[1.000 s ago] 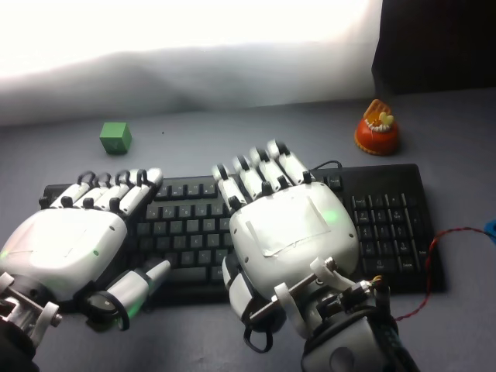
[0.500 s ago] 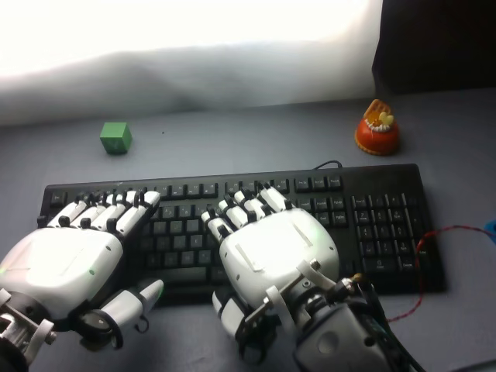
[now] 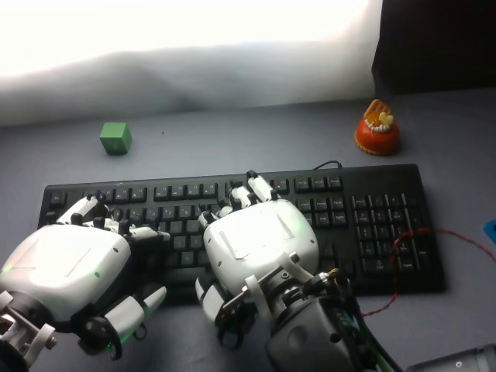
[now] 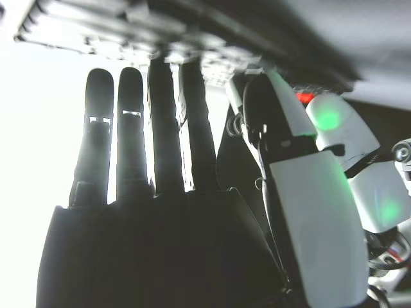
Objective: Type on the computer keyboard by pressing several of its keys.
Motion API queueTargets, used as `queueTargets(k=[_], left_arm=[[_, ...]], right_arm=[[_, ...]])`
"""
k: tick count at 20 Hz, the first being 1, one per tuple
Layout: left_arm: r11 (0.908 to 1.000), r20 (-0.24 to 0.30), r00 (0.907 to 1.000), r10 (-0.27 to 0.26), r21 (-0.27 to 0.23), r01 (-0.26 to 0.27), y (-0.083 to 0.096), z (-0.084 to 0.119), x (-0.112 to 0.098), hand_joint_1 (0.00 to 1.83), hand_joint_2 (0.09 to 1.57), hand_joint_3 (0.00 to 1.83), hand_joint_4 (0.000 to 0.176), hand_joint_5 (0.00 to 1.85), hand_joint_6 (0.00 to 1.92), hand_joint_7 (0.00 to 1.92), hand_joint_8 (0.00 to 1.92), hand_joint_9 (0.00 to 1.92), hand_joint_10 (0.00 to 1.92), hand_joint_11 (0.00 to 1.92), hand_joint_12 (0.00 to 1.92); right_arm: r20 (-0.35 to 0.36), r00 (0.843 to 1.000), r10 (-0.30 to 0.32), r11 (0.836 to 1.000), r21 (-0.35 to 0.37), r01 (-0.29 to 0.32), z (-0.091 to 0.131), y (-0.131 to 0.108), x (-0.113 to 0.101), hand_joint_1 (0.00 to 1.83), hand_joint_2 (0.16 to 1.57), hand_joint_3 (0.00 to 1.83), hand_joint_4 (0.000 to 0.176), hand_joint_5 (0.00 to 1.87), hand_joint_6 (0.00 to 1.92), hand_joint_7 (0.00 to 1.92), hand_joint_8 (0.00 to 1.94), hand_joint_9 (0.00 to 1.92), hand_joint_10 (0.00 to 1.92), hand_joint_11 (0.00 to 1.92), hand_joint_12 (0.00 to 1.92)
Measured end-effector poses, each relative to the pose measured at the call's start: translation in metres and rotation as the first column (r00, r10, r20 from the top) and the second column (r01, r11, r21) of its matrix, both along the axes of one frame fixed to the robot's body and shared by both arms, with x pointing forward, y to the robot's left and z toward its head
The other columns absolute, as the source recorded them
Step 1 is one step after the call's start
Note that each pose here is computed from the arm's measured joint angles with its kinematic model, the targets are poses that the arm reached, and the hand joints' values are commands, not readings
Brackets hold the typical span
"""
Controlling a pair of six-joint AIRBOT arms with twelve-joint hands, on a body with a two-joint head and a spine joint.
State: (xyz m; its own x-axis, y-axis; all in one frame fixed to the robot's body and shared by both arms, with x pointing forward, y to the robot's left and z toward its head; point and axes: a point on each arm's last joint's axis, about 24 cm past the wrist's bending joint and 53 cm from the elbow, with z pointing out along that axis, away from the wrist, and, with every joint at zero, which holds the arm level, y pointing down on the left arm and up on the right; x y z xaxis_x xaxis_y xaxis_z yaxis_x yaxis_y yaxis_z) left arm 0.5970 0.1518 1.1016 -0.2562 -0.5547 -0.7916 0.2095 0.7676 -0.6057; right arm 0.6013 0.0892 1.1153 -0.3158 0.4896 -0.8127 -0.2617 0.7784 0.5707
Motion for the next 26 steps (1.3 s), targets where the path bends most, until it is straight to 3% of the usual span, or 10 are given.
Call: queueTargets(k=[2,3,4,6,10,11,12,15,19,26], left_arm=[[1.0,-0.003,1.0,-0.001,0.003,0.001,0.001,-0.002,-0.001,0.56,1.4,0.0,0.0,0.76,0.05,0.56,0.01,0.33,0.25,0.0,1.01],[1.0,-0.008,1.0,0.0,0.002,0.0,0.001,-0.003,-0.001,0.58,1.4,0.0,0.0,0.75,0.03,0.53,0.0,0.34,0.15,0.0,0.93],[1.0,-0.008,1.0,0.003,-0.002,-0.003,0.002,-0.003,-0.001,0.51,1.42,0.01,0.0,0.48,0.01,0.49,0.0,0.38,0.12,0.0,0.94],[1.0,-0.019,0.9998,-0.001,0.0,0.001,0.001,-0.005,-0.001,0.48,1.42,0.0,0.009,0.21,0.0,0.47,0.0,0.48,0.08,0.0,1.09],[1.0,-0.035,0.9994,-0.002,0.004,0.002,0.002,-0.01,-0.002,0.54,1.42,0.0,0.0,0.69,0.08,0.37,0.0,0.27,0.0,0.0,0.78],[1.0,-0.026,0.9997,0.0,0.003,0.0,0.002,-0.008,-0.002,0.57,1.41,0.0,0.0,0.74,0.06,0.41,0.01,0.29,0.01,0.0,0.73],[1.0,-0.017,0.9999,0.004,0.0,-0.004,0.003,-0.006,-0.002,0.6,1.4,0.0,0.0,0.58,0.01,0.46,0.01,0.34,0.02,0.0,0.78],[1.0,-0.029,0.9996,0.005,0.003,-0.005,0.003,-0.009,-0.002,0.54,1.42,0.0,0.014,0.22,0.01,0.46,0.0,0.48,0.03,0.0,1.12],[1.0,-0.026,0.9996,0.007,-0.001,-0.007,0.004,-0.008,-0.002,0.66,1.39,0.0,0.0,0.7,0.06,0.46,0.01,0.41,0.01,0.0,1.11],[0.9995,0.017,0.9994,0.03,-0.002,-0.03,0.008,0.002,-0.001,0.48,1.48,0.01,0.0,0.25,0.01,0.46,0.0,0.58,0.03,0.05,1.31]], right_arm=[[-0.003,1.0,0.002,1.0,0.003,-0.002,-0.001,0.002,-0.002,0.63,1.31,0.0,0.0,0.6,0.58,0.5,0.0,0.08,0.72,0.0,1.28],[-0.007,1.0,0.001,1.0,0.006,-0.001,-0.001,0.003,-0.002,0.83,1.31,0.0,0.028,0.63,1.32,0.5,0.0,0.09,0.61,0.0,1.2],[-0.006,1.0,0.002,1.0,0.013,-0.002,0.0,0.004,-0.003,0.7,1.3,0.0,0.0,0.43,1.03,0.49,0.0,0.19,0.6,0.0,1.2],[-0.012,1.0,0.005,1.0,0.021,-0.005,-0.001,0.006,-0.004,0.61,1.34,0.0,0.0,0.25,0.55,0.48,0.0,0.31,0.66,0.0,1.45],[-0.023,1.0,0.015,1.0,0.025,-0.014,-0.004,0.009,-0.005,0.64,1.32,0.0,0.0,0.62,0.54,0.45,0.0,0.11,0.59,0.0,1.44],[-0.016,1.0,0.014,0.999,0.029,-0.014,-0.002,0.009,-0.005,0.8,1.32,0.03,0.031,0.6,1.35,0.47,0.01,0.12,0.59,0.0,1.45],[-0.005,1.0,0.017,0.999,0.028,-0.017,0.0,0.009,-0.004,0.68,1.31,0.02,0.0,0.45,1.01,0.5,0.02,0.2,0.59,0.0,1.45],[-0.021,1.0,0.009,1.0,0.027,-0.008,-0.003,0.008,-0.004,0.6,1.35,0.0,0.0,0.28,0.46,0.54,0.01,0.37,0.68,0.0,1.6],[-0.019,1.0,0.011,1.0,0.025,-0.01,-0.003,0.008,-0.004,0.48,1.4,0.0,0.0,0.41,0.43,0.46,0.0,0.11,0.69,0.0,1.45],[0.011,1.0,0.012,1.0,-0.018,-0.012,-0.001,0.007,-0.004,0.51,1.41,0.01,0.0,0.2,0.31,0.42,0.0,0.39,0.68,0.01,1.61]])
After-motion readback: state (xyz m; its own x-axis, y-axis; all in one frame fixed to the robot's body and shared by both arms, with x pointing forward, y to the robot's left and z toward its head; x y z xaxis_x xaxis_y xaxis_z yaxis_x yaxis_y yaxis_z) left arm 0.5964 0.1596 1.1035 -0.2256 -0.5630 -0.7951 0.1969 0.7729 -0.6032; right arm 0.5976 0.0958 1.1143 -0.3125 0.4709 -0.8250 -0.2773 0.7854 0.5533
